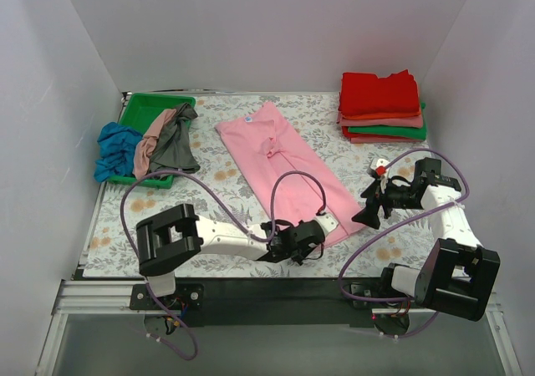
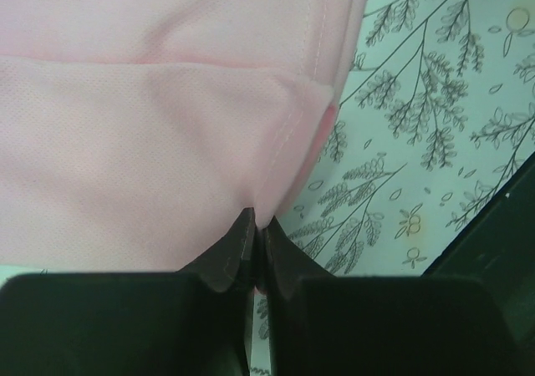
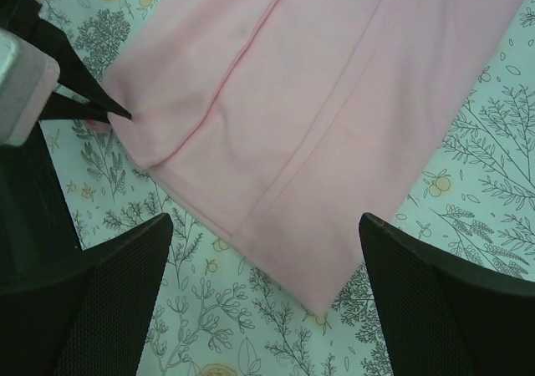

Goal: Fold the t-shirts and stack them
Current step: Fold the tshirt

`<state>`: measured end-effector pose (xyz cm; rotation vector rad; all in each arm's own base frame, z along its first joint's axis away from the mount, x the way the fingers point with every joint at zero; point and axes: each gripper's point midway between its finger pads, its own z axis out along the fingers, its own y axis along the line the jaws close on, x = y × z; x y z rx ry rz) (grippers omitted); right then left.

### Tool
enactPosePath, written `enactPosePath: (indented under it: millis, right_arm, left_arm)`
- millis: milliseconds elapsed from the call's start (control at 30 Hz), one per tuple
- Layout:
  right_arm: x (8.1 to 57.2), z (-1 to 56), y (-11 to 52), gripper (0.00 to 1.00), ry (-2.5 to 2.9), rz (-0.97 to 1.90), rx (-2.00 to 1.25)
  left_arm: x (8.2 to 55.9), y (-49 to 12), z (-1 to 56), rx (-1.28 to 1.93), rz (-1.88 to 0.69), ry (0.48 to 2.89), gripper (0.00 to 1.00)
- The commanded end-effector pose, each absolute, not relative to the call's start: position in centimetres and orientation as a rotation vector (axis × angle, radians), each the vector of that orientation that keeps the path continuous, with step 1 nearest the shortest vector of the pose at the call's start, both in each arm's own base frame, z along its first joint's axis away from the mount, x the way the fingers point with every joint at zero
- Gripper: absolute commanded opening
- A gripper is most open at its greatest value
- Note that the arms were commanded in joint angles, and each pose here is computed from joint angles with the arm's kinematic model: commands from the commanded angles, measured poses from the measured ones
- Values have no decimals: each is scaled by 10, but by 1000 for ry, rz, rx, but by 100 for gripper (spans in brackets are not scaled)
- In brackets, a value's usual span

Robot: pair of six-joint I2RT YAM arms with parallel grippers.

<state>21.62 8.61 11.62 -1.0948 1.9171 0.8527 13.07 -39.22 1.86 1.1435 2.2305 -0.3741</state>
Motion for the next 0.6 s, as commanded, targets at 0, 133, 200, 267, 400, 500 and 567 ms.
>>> enactPosePath:
  millis: [0,133,200,267,400,500,567]
  right_arm:
    - [212,114,83,98,1901,814,-1149]
    - [198,100,83,98,1799,749,-1395]
    - [183,88,88,98,1732,763,-1549]
    - [173,72,93,99,1704,751,-1734]
    - [170,48,100,97,1641,649,-1915]
    - [177,41,98,95,1606,570,-1978]
    - [177,36,96,90,1610,559,-2009]
  left_arm:
    - [113,-318,-23,1267,-147,2373,0]
    - [107,-306,-17,1283,-191,2362,0]
    - [105,-307,-10,1287,-227,2350,0]
    - [102,-303,-9,1296,-239,2353,0]
    - [98,-304,-4,1285,-282,2357,0]
    - [99,-305,0,1272,-289,2351,0]
    - [99,-305,2,1270,-292,2346,0]
